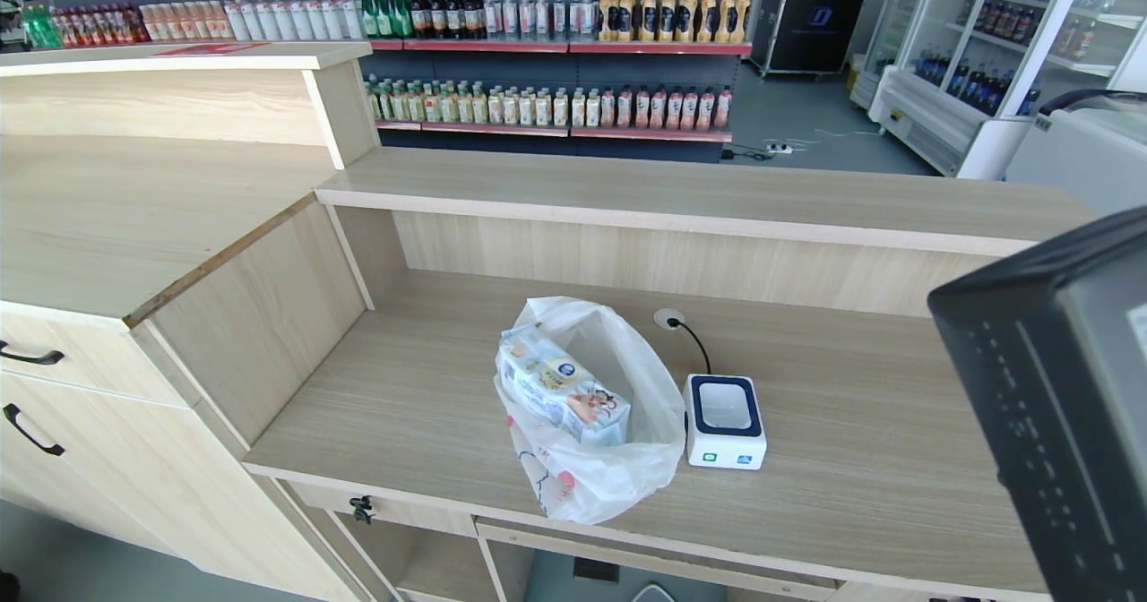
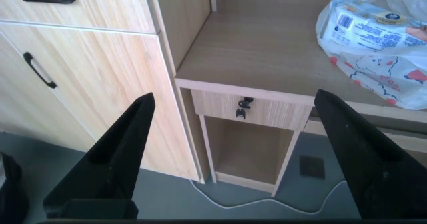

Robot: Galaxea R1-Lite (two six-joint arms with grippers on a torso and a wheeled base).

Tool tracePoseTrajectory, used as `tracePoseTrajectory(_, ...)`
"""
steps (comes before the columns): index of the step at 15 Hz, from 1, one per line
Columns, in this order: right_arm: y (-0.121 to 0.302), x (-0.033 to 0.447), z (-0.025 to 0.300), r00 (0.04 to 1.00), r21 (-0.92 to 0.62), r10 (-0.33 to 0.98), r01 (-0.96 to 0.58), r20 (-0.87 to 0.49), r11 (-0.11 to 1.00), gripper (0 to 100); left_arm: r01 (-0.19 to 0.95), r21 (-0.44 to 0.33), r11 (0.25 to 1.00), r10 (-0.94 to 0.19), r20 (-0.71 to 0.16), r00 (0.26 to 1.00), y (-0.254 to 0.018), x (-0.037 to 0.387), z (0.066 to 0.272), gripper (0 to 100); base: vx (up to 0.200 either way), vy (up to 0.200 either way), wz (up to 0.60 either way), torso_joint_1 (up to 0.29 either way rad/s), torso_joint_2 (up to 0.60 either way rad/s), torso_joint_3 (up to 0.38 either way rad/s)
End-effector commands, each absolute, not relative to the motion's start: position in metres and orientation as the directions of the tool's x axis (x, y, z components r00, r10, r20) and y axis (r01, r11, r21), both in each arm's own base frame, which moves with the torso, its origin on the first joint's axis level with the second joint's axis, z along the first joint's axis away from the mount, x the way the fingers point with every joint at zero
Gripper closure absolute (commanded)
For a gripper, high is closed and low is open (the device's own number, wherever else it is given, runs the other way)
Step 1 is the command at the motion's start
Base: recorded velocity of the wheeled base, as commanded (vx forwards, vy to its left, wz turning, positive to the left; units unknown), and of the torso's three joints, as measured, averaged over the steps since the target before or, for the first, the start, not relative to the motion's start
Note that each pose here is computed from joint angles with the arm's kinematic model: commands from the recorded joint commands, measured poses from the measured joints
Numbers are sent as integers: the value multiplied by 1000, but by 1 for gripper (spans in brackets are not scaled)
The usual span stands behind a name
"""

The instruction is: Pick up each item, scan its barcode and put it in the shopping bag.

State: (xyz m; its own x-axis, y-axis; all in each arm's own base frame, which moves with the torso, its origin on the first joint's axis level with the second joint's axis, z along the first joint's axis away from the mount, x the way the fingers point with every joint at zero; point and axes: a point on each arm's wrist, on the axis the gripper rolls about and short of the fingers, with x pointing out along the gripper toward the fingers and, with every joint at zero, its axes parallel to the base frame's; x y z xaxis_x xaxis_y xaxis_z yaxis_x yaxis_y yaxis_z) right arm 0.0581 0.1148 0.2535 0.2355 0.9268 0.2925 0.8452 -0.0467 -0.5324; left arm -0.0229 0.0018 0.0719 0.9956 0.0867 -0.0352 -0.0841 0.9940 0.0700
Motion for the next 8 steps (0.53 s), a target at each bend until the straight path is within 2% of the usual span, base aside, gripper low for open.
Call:
tracePoseTrajectory(1, 116, 59, 253, 234, -536, 929, 843, 287, -47, 100, -86, 70, 994, 89, -35, 995, 2, -23, 72, 0, 0, 0, 0, 0, 0, 0)
tracePoseTrajectory(8, 117, 59, 252, 235, -540, 931, 840, 280, -50, 100, -85, 70, 994, 87, -35, 996, 2, -23, 72, 0, 0, 0, 0, 0, 0, 0)
